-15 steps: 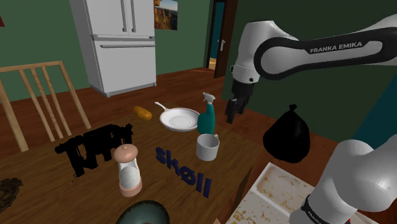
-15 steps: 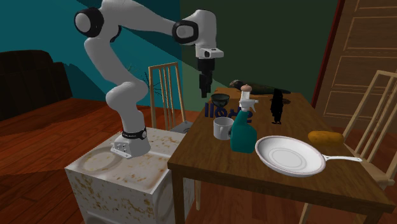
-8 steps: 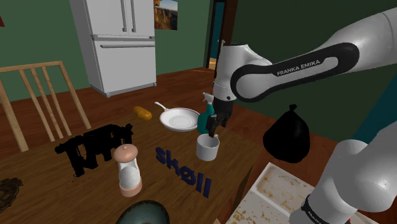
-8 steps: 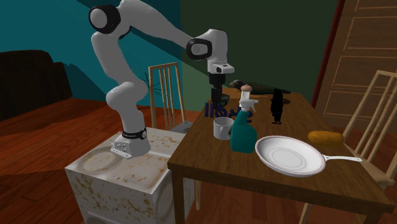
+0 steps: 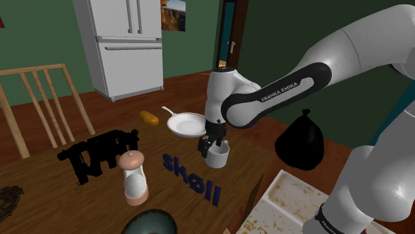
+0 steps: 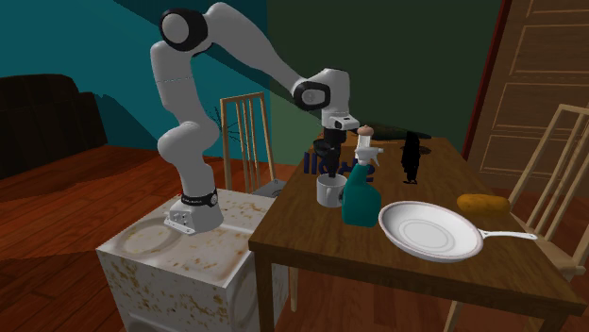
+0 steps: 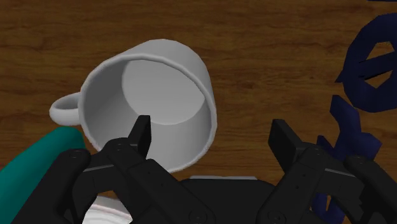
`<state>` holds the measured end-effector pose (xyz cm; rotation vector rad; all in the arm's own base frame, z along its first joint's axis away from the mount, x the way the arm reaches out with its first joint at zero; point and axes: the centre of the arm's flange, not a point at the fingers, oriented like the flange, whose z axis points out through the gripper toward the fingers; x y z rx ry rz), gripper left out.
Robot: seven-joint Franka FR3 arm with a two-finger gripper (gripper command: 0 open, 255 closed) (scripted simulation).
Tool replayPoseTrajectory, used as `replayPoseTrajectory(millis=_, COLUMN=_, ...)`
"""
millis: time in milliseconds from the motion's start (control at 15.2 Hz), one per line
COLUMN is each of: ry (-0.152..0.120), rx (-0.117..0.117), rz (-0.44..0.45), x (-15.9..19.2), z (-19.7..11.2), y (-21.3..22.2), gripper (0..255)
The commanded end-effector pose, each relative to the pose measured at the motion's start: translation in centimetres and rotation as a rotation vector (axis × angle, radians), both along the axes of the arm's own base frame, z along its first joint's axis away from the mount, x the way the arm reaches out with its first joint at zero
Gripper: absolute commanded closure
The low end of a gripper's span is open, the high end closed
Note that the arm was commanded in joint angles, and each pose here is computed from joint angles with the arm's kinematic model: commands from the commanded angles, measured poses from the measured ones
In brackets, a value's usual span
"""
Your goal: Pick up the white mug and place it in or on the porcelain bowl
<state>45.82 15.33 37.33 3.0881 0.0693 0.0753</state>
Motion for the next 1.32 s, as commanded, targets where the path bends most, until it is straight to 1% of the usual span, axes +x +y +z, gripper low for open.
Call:
replayPoseTrajectory(millis=0, ry=-0.001, rx=0.001, rz=-0.001, x=0.1, z=-1.0, y=0.1, gripper=0)
replayPoseTrajectory(millis=330, ry=-0.001, rx=0.001, rz=-0.001, x=0.2, z=-3.4, y=0.0, gripper=0)
replayPoseTrajectory(millis=792, ry=-0.001, rx=0.001, rz=-0.001, x=0.2, z=-3.4, y=0.0, gripper=0)
replayPoseTrajectory(millis=858, ry=-0.001, rx=0.001, rz=-0.001, x=0.2, z=-3.4, y=0.0, gripper=255)
replayPoseTrajectory(millis=1254, ry=-0.001, rx=0.001, rz=-0.001, x=0.2, z=-3.4, y=0.0, gripper=255)
